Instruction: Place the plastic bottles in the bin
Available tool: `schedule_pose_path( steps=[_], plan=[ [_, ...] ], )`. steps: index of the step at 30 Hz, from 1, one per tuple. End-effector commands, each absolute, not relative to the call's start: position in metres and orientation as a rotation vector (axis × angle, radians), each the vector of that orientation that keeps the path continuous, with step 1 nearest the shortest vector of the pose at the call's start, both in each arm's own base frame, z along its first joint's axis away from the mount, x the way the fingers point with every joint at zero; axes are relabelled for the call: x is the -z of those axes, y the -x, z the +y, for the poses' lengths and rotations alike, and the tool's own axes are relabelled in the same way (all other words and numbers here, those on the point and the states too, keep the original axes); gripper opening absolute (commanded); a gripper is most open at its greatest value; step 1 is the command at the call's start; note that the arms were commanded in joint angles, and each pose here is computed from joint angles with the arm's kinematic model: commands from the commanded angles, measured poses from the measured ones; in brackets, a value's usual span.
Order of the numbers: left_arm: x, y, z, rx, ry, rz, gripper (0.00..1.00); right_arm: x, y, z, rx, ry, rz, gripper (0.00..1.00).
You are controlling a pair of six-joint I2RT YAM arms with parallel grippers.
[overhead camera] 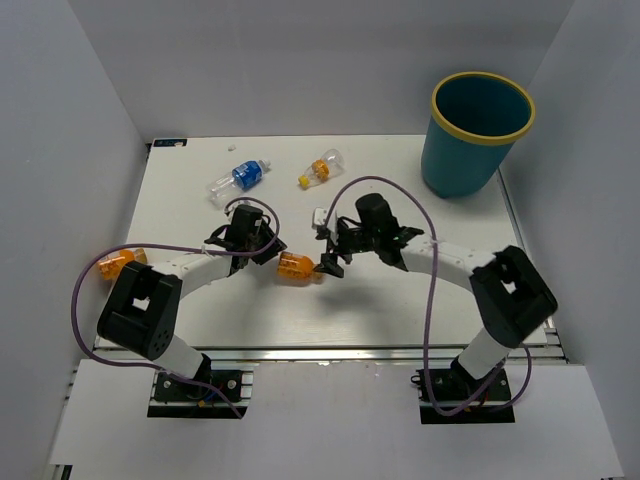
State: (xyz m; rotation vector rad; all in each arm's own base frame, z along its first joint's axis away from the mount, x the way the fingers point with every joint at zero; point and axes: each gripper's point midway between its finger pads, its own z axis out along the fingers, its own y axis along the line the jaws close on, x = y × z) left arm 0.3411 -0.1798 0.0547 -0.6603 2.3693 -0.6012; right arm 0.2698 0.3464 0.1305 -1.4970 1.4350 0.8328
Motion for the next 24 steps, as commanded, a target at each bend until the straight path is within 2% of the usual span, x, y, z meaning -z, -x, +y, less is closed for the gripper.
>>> schedule_pose_path(
  steps=[1, 6, 15, 21, 24],
  plan=[
    [-0.067, -0.346, -0.189, 0.645, 0.614, 2.349, 0.44, -0.127, -0.271, 0.37, -0.79, 1.635, 1.314, 0.89],
    [-0.067, -0.346, -0.191, 0.647, 0.602, 2.353, 0.44, -0.105, -0.259, 0.392, -0.81, 1.686, 1.332, 0.89],
    [-0.075, -0.348, -0.187, 0.62, 0.602, 2.329, 0.44, -0.076, -0.266, 0.412, -0.777, 1.529, 1.477, 0.88],
    [-0.088, -0.349, -0.183, 0.606, 0.594, 2.297, 0.42, -0.067, -0.287, 0.404, -0.658, 1.41, 1.559, 0.76],
    [-0.092, -0.349, -0.178, 0.588, 0.601, 2.283, 0.42, -0.067, -0.291, 0.404, -0.632, 1.403, 1.563, 0.61]
  ],
)
